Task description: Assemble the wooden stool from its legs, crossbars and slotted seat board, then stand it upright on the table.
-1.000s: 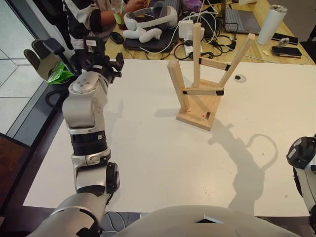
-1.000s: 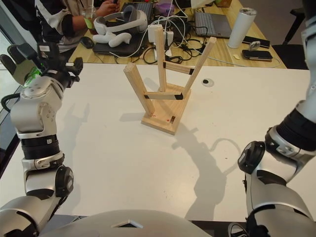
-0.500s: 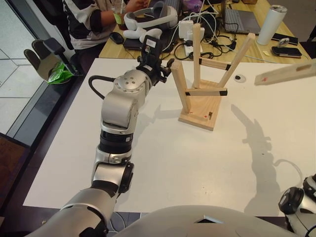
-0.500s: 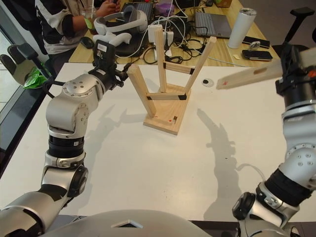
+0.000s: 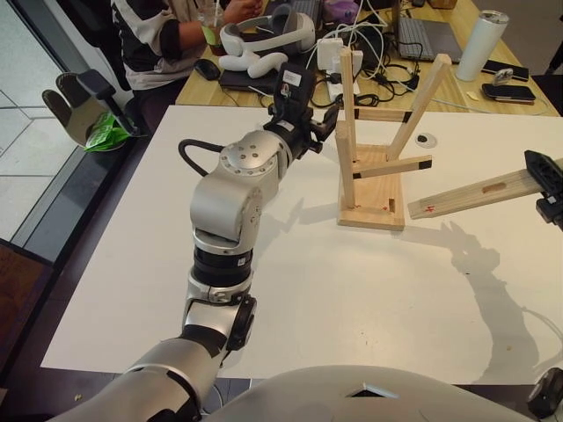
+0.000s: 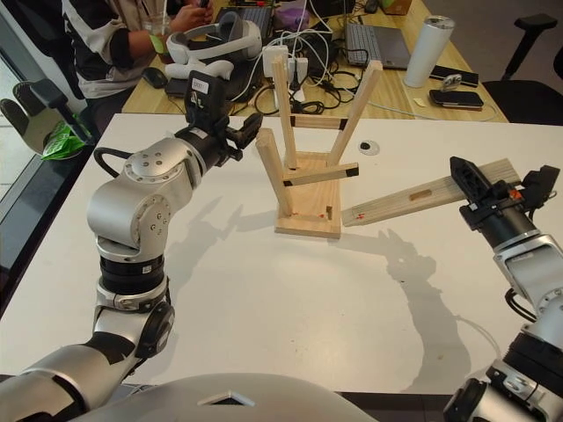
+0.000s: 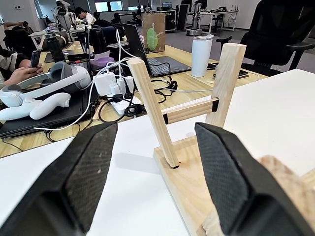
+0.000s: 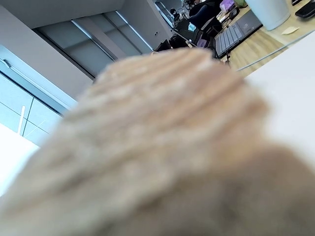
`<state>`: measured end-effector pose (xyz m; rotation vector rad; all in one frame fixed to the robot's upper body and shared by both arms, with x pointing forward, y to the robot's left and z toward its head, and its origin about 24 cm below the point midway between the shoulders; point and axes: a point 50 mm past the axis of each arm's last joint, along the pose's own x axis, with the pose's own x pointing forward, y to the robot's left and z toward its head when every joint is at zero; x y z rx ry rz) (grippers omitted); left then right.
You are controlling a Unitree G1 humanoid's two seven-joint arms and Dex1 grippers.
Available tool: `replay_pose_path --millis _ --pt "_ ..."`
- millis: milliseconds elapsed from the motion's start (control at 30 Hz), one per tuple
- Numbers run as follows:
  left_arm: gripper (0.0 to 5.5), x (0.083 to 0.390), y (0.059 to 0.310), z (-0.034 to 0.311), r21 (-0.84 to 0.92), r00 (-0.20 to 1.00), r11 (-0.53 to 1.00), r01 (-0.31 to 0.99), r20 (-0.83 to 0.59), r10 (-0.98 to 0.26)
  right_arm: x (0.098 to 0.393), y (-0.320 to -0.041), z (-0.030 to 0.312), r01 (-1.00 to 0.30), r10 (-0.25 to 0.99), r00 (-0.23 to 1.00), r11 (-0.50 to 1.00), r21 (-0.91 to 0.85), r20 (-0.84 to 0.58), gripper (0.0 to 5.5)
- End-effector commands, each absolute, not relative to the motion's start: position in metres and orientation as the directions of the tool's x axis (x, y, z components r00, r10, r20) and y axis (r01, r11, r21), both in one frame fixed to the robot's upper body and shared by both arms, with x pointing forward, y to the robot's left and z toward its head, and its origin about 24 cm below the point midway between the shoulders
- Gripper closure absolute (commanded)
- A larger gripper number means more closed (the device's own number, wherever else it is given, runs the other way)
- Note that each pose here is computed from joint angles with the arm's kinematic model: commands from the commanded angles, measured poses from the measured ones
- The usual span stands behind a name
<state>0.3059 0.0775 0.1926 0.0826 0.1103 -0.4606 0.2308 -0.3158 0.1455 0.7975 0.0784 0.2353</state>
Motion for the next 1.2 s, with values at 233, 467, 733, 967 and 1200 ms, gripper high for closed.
replay_pose_path --millis 233,467,733,967,1200 --pt "2.59 0.301 0.065 0.193 0.003 0.877 0.884 0.467 -0.128 -0.463 0.266 -0.307 0.120 -0.171 0.218 0.976 0.697 0.697 0.021 4.53" --pt "2.59 0.303 0.070 0.193 0.010 0.891 0.897 0.442 -0.124 -0.437 0.278 -0.305 0.116 -0.203 0.255 0.967 0.768 0.608 0.002 4.53" --pt "2.59 0.304 0.074 0.196 0.012 0.901 0.906 0.424 -0.110 -0.420 0.287 -0.285 0.124 -0.280 0.341 0.939 0.821 0.497 -0.036 4.53" --pt "2.59 0.304 0.073 0.195 0.009 0.905 0.911 0.413 -0.111 -0.410 0.304 -0.251 0.139 -0.339 0.394 0.918 0.829 0.445 -0.035 4.53" --pt "2.59 0.304 0.075 0.192 0.005 0.916 0.922 0.387 -0.120 -0.384 0.316 -0.240 0.145 -0.370 0.421 0.906 0.833 0.411 -0.038 4.53"
